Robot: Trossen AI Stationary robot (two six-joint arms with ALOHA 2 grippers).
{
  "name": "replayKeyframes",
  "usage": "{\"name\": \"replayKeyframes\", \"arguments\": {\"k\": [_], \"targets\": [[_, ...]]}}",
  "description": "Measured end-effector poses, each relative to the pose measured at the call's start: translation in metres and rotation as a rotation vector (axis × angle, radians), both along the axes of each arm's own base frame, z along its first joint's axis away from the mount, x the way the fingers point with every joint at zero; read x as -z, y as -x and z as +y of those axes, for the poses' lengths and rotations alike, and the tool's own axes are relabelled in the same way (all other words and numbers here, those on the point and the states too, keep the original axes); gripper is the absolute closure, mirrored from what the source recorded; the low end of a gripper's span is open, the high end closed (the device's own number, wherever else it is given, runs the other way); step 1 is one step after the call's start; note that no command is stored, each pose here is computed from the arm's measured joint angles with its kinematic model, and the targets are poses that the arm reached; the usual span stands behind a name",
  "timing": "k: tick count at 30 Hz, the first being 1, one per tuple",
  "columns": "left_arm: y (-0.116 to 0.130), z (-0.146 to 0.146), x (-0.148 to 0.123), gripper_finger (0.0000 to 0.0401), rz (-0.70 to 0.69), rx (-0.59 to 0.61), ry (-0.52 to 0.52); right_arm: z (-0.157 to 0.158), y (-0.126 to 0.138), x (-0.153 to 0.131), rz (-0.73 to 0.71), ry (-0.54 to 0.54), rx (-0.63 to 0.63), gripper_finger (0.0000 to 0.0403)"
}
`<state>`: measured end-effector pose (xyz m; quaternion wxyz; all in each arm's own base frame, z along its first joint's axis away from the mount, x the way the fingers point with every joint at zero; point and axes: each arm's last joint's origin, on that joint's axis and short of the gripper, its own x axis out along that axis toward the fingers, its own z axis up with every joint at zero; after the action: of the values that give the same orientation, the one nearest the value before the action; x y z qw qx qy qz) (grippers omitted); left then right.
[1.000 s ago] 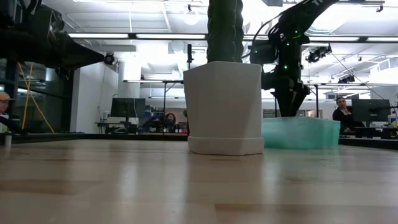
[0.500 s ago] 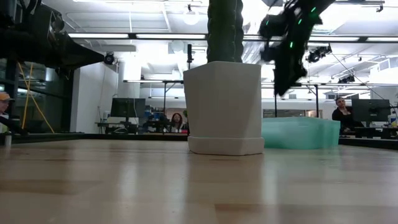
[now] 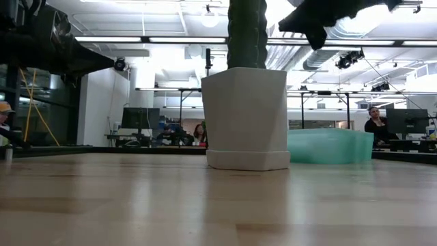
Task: Pick and place pill bottles into a basket
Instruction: Return to Home Position
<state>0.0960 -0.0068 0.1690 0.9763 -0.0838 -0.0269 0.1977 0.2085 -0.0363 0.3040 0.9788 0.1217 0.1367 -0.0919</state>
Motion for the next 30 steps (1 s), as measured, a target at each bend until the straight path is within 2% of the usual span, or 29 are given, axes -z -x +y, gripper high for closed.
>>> {"name": "replayKeyframes", "arguments": {"k": [4,9,12,14,16,18,21,24,30], "targets": [[0.0,0.0,0.0,0.0351,-0.001,-0.004,0.002,0.029,0.014,0.034,-0.101,0.019,-0.027,0.0397],[0.0,0.0,0.0,0.038,-0.006,-0.004,0.015,0.046,0.042,0.057,-0.138,0.098,0.007,0.0393],[0.0,0.0,0.0,0.0377,-0.014,-0.004,0.032,0.052,0.056,0.073,-0.18,0.051,0.013,0.0401],[0.0,0.0,0.0,0.0365,-0.014,-0.004,0.032,0.054,0.062,0.088,-0.189,0.023,-0.026,0.0399],[0.0,0.0,0.0,0.0361,-0.011,-0.006,0.026,0.056,0.066,0.101,-0.179,0.057,-0.098,0.0401],[0.0,0.0,0.0,0.0371,-0.006,-0.007,0.015,0.056,0.07,0.106,-0.21,0.181,-0.16,0.0401],[0.0,0.0,0.0,0.0379,-0.002,-0.008,0.005,0.052,0.073,0.105,-0.332,0.292,-0.137,0.0402],[0.0,0.0,0.0,0.0379,0.001,-0.009,-0.002,0.044,0.078,0.111,-0.395,0.281,-0.11,0.0401],[0.001,0.002,0.0,0.0371,0.016,-0.057,-0.029,0.033,0.09,0.122,-0.405,0.223,-0.115,0.0401]]}}
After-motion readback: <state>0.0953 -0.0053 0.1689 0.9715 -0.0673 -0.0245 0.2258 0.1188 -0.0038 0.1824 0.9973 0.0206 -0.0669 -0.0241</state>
